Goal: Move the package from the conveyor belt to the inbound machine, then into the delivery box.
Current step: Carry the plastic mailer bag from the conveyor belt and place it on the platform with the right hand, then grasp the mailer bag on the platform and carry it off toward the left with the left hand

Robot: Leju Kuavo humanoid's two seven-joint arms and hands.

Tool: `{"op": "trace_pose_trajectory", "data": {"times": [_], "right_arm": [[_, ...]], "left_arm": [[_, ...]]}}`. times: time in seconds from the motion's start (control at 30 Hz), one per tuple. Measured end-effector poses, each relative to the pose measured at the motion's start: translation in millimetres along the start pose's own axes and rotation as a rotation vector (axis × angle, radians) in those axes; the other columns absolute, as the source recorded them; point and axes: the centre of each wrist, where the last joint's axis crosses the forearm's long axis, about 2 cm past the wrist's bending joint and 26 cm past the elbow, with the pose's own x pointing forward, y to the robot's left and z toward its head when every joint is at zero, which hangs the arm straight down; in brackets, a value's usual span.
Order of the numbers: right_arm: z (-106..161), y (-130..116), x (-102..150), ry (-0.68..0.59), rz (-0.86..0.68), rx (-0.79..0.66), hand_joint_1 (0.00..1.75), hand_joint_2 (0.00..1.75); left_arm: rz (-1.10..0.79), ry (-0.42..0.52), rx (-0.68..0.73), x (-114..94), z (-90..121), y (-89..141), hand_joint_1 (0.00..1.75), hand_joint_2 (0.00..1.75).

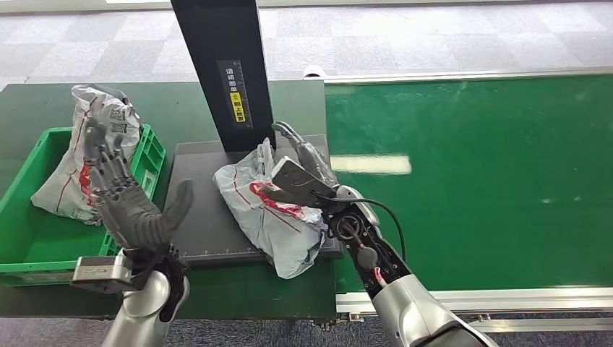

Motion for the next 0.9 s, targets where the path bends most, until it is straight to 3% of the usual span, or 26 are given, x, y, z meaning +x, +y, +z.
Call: {"op": "trace_pose_trajectory", "data": {"times": [0.37,0.6,0.73,0.9], "right_arm": [[49,-64,31,-0.346,-0.028,-0.425,0.00,1.75],[120,-95,60,-0.629,0.095,-0.854,0.00,1.75],[155,-94,72,-0.716,0.158,-0.942,0.00,1.75],[174,-90,79,-0.747,0.172,-0.969,0.00,1.75]], "left_arm": [[-0.077,0.159,-0.455,-16,31,-51,0.00,1.75],[-0.256,0.254,-0.674,-34,47,-77,0.00,1.75],[-0.417,0.297,-0.726,-52,54,-81,0.00,1.75],[-0.585,0.386,-0.744,-77,59,-69,0.00,1.75]]}}
